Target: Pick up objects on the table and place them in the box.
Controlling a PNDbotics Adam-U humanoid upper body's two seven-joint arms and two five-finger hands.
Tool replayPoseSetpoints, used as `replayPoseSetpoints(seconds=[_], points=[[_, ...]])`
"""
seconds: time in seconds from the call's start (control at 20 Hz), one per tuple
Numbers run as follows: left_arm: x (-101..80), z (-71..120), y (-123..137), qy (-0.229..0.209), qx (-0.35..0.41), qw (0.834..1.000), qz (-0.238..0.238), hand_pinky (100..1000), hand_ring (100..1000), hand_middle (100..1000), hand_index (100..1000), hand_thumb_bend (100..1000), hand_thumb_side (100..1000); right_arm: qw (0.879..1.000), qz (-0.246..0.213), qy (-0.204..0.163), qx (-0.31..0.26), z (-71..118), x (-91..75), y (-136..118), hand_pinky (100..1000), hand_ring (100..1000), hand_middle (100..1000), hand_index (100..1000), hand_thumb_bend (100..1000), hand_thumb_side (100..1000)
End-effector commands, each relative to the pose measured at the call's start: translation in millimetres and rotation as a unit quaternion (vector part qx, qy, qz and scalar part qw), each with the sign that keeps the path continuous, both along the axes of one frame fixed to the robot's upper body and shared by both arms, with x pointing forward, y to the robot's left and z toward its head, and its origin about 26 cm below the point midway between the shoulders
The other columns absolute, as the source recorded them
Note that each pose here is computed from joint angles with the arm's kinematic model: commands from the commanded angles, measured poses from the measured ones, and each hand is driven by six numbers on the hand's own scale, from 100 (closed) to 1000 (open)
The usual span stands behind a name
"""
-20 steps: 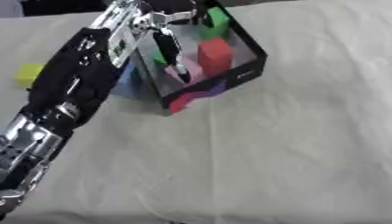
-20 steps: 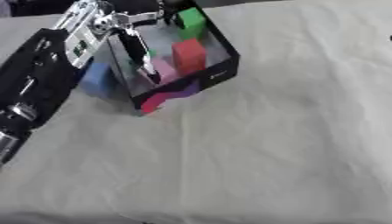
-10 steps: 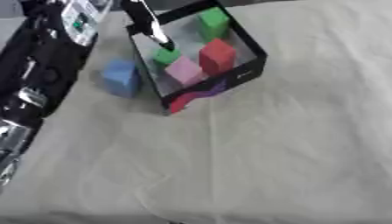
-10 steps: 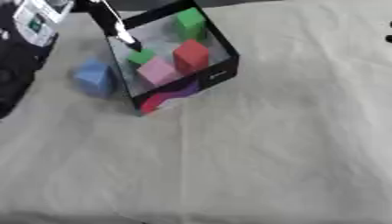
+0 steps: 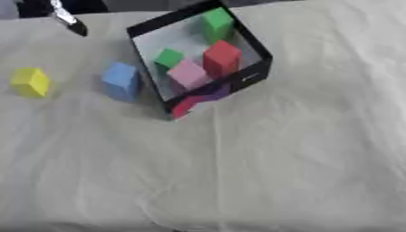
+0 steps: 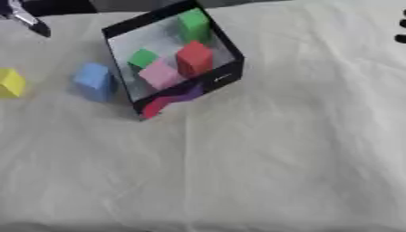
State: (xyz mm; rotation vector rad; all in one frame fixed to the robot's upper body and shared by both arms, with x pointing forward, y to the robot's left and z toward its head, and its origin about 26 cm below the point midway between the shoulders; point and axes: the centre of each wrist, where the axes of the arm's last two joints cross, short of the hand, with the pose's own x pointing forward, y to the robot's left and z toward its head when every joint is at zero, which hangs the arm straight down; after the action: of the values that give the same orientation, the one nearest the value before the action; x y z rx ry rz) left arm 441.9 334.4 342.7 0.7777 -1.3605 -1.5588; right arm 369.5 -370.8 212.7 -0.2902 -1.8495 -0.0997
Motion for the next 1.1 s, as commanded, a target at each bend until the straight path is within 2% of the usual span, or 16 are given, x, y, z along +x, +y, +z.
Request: replayPoseSetpoints(seconds=[0.05,0.35,0.85,1.05,1.1], points=[[-14.6,19.5,28,-0.010,0.012,0.999,0.036,842,801,771,814,890,187,1.000,-0.007,-0.024,-0.018,20.8,-4.9,-6,741,803,704,787,280,519],[-16.8,12.4,52,0.011,0.025,0.996,0.082,847,807,764,792,876,100,0.999,-0.009,-0.025,-0.023,22.3,-5.5,-7,741,803,704,787,282,522],[-23.0,-2.8,74,0.028,0.054,0.993,0.096,835,787,734,730,795,100,0.999,-0.015,-0.022,-0.028,21.9,-6.2,-9,741,803,704,787,283,525],[-25.2,-8.5,80,0.040,0.055,0.993,0.098,820,770,725,713,716,100,0.999,-0.016,-0.020,-0.029,21.4,-6.0,-10,741,803,704,786,283,527],[-25.9,-9.2,81,0.042,0.053,0.993,0.099,815,766,722,708,673,100,0.999,-0.016,-0.019,-0.030,21.2,-6.0,-10,741,803,704,786,284,527]])
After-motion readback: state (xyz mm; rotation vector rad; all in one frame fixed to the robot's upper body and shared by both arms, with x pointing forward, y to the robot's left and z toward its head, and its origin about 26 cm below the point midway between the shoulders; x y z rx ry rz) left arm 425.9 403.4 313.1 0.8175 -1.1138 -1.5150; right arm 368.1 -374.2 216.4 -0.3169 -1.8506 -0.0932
